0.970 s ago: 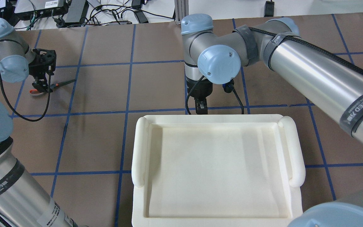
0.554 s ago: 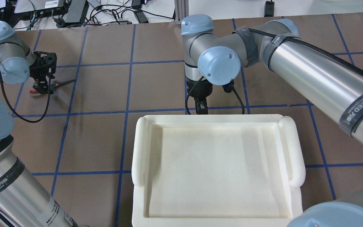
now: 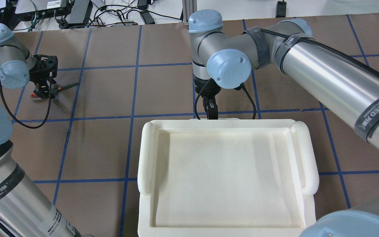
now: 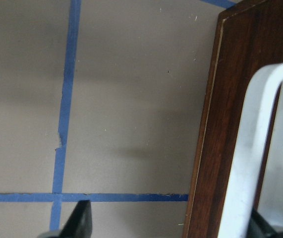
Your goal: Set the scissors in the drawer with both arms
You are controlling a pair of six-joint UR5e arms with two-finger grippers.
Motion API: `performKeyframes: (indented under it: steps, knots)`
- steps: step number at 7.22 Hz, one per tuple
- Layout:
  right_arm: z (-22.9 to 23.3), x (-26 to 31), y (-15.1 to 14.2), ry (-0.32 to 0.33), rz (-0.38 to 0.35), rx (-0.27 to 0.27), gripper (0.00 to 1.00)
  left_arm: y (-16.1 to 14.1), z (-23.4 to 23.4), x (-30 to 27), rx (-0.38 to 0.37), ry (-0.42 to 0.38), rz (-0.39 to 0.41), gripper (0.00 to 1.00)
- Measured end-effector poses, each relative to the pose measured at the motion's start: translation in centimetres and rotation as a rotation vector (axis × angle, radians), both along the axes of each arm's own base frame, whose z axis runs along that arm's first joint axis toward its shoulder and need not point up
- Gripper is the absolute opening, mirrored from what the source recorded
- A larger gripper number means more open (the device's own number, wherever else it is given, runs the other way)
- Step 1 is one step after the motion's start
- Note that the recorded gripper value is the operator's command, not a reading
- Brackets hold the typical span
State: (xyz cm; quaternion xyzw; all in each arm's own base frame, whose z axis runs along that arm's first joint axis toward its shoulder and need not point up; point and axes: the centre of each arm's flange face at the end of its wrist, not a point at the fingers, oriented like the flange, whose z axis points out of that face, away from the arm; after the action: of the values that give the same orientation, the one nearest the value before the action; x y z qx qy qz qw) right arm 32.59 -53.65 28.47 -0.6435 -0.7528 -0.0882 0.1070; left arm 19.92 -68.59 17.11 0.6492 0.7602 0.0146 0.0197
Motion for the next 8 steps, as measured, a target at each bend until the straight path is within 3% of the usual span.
performKeyframes:
  steps: [2, 5, 8]
  knots:
    - [0.2, -0.2, -0.4, -0.004, 0.008, -0.019, 1.00, 0.0, 0.0, 0.0, 0.000, 0.002, 0.001, 0.48]
    - [0.5, 0.0, -1.7, -0.015, 0.019, -0.045, 1.00, 0.0, 0.0, 0.0, -0.001, 0.003, 0.001, 0.32]
    - [0.8, 0.4, -2.9, -0.021, 0.024, -0.061, 1.00, 0.1, 0.5, 0.0, -0.003, 0.000, 0.001, 0.27]
